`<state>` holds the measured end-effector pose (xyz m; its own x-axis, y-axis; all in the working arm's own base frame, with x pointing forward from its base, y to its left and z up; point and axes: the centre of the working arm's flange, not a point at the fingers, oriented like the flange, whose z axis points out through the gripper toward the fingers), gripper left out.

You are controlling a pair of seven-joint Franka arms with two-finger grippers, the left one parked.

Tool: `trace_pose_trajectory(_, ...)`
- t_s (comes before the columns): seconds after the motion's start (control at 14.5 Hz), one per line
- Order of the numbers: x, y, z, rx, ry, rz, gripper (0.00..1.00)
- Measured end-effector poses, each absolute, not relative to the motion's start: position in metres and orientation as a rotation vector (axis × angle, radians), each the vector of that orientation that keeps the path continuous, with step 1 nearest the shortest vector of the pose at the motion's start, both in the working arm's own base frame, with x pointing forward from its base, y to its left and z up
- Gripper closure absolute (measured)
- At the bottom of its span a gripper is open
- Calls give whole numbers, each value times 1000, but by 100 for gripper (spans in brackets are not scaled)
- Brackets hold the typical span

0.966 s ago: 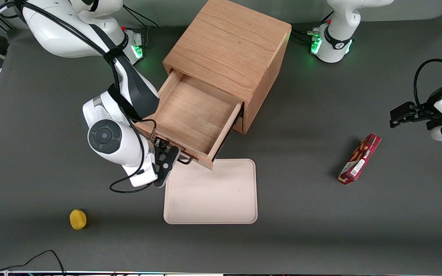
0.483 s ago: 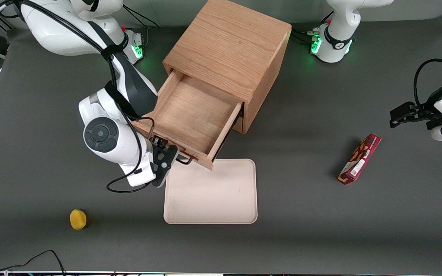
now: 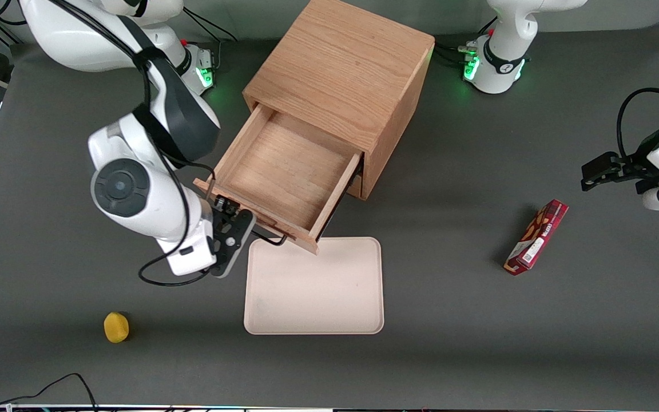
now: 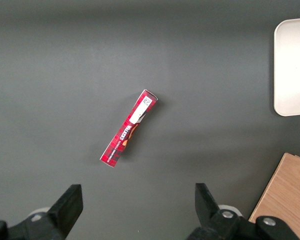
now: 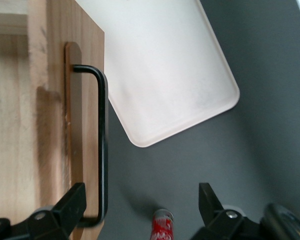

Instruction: Open upper drawer

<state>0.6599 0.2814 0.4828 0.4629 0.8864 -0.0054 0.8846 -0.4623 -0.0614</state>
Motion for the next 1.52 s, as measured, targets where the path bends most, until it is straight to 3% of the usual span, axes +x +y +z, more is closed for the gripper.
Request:
trace_pose_trajectory(0.21, 649, 258, 547, -2713, -1540, -20, 0)
trace_pose_trajectory(0.55, 627, 149, 626, -2853, -1281, 15, 0)
trace_pose_trajectory(0.76, 603, 106, 645, -2970, -974, -3, 0)
trace_pose_trajectory(0.97, 551, 91, 664, -2998, -748, -61, 0)
trace_pose_trajectory(1.1, 503, 54, 676, -2989, -497, 11, 0)
trace_pose_trajectory(1.24, 487, 35, 680, -2984, -391, 65, 0)
trace_pose_trajectory(1.52, 485, 27, 680, -3004, -344, 75, 0)
